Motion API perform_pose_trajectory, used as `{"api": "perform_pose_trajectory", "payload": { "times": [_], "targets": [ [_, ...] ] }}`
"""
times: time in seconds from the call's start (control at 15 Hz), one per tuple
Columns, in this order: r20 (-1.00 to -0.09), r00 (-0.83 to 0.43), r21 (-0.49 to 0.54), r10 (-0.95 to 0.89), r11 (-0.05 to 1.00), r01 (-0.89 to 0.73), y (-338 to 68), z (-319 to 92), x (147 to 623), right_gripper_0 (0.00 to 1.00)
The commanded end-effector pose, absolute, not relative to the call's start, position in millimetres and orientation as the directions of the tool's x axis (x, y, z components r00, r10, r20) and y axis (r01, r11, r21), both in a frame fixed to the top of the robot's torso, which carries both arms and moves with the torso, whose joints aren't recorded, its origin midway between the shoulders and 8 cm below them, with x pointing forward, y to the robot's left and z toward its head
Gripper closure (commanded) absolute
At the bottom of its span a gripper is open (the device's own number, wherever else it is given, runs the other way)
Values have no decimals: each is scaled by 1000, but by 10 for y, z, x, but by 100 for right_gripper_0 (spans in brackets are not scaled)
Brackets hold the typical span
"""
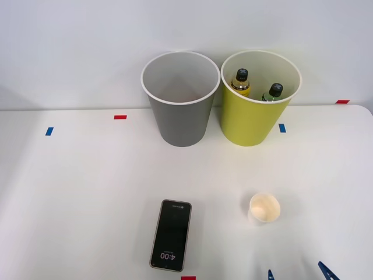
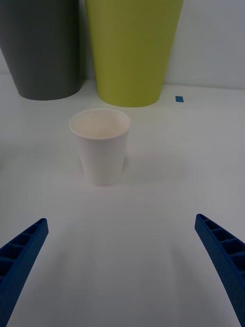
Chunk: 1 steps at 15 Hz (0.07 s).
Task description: Put cans in the gray bin, plastic bottles in the light green bin
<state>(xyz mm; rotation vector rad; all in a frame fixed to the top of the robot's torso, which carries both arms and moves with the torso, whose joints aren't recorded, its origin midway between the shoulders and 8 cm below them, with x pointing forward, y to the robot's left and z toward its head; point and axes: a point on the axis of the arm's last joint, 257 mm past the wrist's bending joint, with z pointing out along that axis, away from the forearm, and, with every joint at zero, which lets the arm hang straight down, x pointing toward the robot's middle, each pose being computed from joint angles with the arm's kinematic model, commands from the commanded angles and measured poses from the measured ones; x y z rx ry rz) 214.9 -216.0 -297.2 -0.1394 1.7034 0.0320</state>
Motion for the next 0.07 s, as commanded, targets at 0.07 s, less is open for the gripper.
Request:
{"api": "perform_pose_trajectory", "payload": {
  "times": [0.07],
  "targets": [
    [-989,-131,-60,-74,992,-111,-2160,-2972,2148,0]
  ]
}}
